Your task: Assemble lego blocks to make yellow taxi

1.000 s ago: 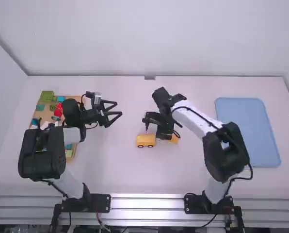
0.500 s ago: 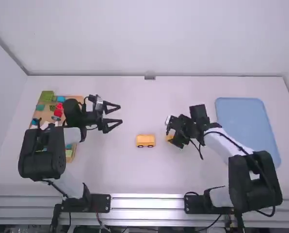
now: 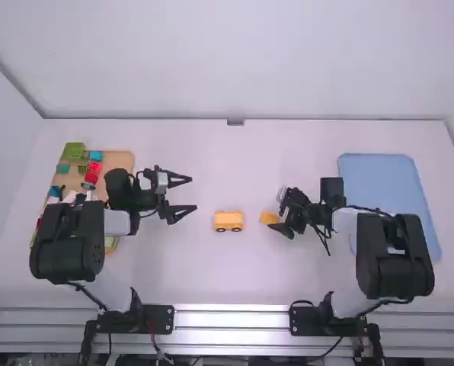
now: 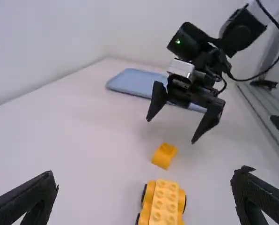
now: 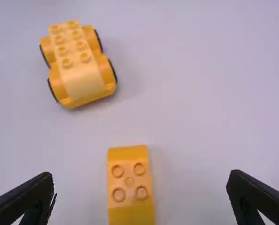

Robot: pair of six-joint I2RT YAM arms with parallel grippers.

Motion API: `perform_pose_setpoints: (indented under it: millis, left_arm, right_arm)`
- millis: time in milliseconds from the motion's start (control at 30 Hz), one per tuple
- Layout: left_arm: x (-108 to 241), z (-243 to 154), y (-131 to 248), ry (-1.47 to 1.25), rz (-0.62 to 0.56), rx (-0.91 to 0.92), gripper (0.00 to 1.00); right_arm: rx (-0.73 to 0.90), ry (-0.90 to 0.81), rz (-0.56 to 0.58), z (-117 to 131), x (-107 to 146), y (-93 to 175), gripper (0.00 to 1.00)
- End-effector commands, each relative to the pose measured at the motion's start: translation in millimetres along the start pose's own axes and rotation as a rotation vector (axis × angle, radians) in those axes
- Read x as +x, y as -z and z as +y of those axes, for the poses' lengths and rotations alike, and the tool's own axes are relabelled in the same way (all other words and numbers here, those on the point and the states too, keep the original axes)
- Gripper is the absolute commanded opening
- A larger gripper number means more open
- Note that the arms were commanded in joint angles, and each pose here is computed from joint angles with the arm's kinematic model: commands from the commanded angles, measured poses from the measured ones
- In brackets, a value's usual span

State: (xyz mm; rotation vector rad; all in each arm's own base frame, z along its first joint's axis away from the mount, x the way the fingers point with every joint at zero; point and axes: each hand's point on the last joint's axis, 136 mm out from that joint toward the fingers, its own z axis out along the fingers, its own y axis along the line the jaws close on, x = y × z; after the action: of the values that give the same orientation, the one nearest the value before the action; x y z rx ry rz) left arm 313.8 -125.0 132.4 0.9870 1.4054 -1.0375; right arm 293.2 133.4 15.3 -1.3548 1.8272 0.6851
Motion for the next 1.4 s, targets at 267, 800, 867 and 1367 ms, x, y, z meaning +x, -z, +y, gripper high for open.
perform_pose_setpoints:
  millis: [267, 800, 867, 1367]
  left_arm:
    - [-11, -14, 3, -0.127, -0.032, -0.019, 0.99]
    - [-17, -37, 5, -0.196, -0.053, 0.002, 0.99]
    - [-13, -31, 5, -0.189, -0.046, -0.015, 0.99]
    - [51, 14, -40, -0.103, 0.279, -0.081, 0.99]
  right_arm:
    - [-0.069, 0.052, -0.051, 12, 21, -16, 0.85]
    - [-0.076, 0.005, -0.080, 11, 38, -22, 0.26]
    - [-0.084, 0.007, -0.106, 11, 33, -21, 0.20]
    - [-0.139, 0.044, -0.146, 3, -21, -24, 0.12]
